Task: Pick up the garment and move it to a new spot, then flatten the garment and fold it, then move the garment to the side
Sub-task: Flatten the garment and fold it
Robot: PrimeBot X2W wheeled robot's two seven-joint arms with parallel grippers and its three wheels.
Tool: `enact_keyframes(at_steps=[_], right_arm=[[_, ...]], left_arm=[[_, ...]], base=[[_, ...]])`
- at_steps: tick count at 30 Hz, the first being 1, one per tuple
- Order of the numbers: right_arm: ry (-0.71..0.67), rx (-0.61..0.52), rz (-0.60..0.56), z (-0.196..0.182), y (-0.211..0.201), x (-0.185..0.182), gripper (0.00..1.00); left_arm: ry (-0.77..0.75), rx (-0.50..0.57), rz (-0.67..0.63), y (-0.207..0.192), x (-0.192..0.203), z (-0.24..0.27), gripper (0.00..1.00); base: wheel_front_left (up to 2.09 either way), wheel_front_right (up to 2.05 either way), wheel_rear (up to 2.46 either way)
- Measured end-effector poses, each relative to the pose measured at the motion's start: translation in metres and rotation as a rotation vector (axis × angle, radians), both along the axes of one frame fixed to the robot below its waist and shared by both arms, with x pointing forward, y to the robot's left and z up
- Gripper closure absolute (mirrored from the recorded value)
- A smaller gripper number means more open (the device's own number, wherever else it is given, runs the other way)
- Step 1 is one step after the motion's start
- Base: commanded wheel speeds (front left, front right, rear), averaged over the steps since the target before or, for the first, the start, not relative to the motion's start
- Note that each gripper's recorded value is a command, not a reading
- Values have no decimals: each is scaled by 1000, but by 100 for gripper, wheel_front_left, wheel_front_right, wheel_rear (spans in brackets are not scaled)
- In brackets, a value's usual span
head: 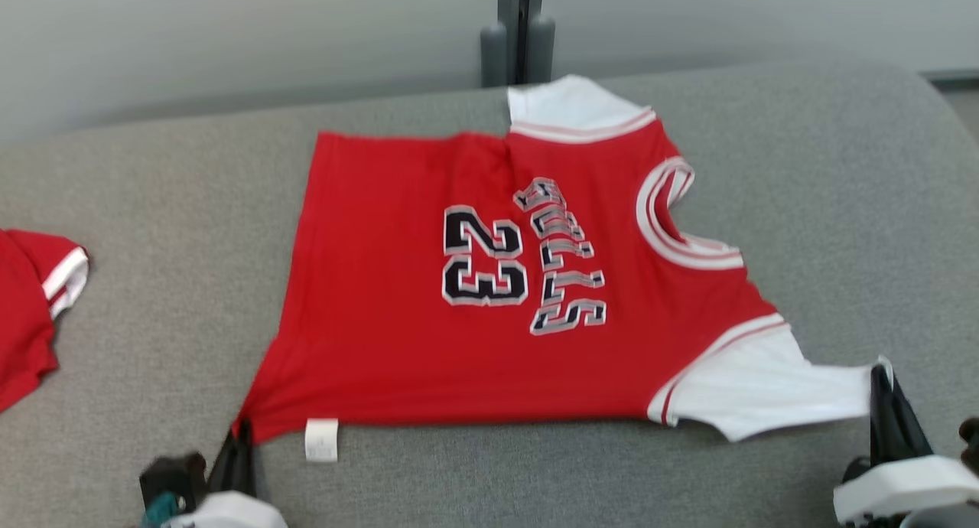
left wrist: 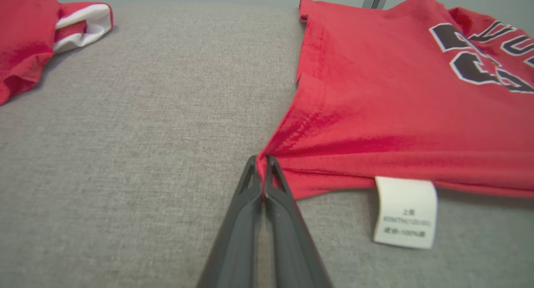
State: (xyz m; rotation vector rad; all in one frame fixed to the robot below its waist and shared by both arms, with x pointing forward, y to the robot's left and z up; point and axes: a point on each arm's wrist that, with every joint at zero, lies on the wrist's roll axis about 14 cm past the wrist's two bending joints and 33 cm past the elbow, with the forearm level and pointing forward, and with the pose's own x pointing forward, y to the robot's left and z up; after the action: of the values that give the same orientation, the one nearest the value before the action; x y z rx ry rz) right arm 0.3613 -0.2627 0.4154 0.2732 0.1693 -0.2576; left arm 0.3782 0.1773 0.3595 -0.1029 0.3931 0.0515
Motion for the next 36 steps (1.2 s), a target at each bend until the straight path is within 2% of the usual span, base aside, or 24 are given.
enact_keyframes(at_steps=[7,15,19,25,36], right_arm=[[-22,9,7,7,5,-39,100],[-53,-2,42,16,13,-42,100],[-88,-7,51,27,15,-29,100],[-160,-24,93,50,24,21,100],[-119,-102,179,43,34,93,100]], left_arm=[[17,1,5,5,-53,0,100],[-4,-20,3,0,-74,6,100],[-66,-21,-15,-6,-60,23,100],[-183,-8,-62,-17,-11,55,100],[-154,22,-129,-31,52,44,100]], base=[[0,0,0],[0,0,0],[0,0,0],[0,0,0],[0,0,0]])
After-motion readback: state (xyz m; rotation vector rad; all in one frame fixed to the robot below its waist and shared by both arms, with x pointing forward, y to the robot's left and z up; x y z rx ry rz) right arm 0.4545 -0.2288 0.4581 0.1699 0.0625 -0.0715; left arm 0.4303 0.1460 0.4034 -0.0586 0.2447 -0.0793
